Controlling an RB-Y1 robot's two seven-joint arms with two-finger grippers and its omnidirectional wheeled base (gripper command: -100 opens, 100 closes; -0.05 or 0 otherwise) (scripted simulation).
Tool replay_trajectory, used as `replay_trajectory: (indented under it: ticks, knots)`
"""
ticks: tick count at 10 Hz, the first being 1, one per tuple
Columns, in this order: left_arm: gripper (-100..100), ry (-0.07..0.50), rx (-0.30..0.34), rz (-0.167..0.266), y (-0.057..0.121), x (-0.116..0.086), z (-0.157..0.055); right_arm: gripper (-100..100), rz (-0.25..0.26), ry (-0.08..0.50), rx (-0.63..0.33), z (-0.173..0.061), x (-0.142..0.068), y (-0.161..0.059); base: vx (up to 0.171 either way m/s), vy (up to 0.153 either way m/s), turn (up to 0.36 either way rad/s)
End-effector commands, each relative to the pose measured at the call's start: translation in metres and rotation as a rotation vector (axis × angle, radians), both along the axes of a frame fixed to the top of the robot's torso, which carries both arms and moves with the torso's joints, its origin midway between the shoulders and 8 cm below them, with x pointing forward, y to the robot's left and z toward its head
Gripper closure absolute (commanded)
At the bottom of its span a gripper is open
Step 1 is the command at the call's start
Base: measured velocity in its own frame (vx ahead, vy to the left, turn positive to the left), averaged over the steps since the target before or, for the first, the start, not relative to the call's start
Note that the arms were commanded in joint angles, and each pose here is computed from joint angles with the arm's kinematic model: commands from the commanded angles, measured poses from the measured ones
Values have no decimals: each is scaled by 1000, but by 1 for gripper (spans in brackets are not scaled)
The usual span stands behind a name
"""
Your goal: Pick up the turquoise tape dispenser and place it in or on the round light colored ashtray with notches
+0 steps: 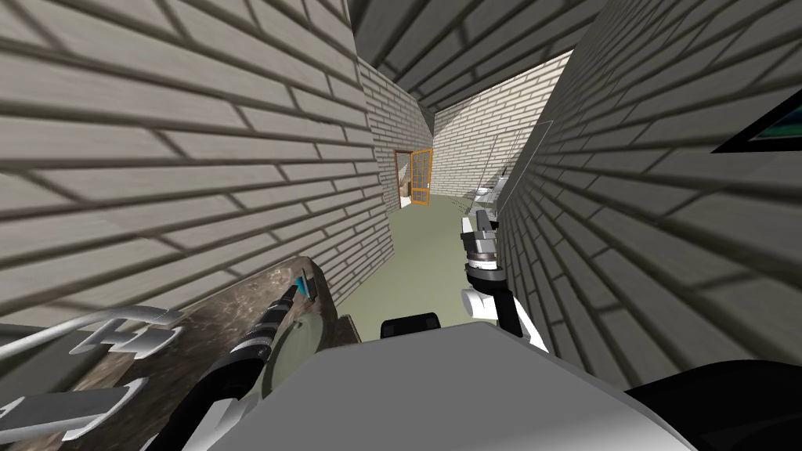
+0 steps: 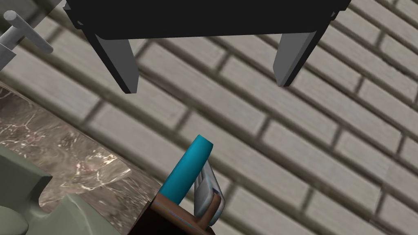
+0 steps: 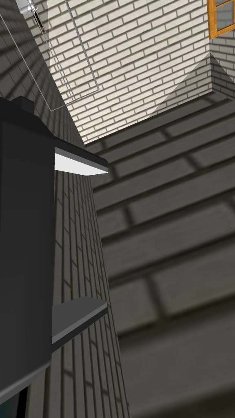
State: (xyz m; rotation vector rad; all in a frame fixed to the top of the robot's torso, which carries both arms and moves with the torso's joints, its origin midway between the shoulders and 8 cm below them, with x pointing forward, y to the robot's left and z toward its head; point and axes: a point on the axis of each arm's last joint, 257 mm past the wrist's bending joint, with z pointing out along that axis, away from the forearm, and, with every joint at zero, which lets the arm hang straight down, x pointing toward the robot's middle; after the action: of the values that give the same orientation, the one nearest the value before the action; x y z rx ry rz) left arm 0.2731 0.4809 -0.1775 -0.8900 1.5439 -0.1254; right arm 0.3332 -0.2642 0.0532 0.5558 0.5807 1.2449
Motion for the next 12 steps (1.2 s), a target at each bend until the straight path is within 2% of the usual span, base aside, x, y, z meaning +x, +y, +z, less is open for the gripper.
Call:
replay_trajectory:
  ticks: [1, 4, 8, 9, 12]
  knots:
    - [-100, 45, 4, 26, 9, -10, -4, 0, 0, 0, 0, 0, 0, 0, 72, -28, -70]
    - [-100, 92, -3, 54, 15, -18, -12, 0, 0, 0, 0, 0, 0, 0, 60, -19, -24]
    - [-100, 184, -16, 115, 29, -37, -24, 0, 0, 0, 0, 0, 0, 0, 76, -18, -40]
    - [-100, 184, -16, 115, 29, -37, -24, 0, 0, 0, 0, 0, 0, 0, 49, -12, -13]
    - [-100, 252, -26, 165, 38, -53, -29, 0, 0, 0, 0, 0, 0, 0, 67, 0, -40]
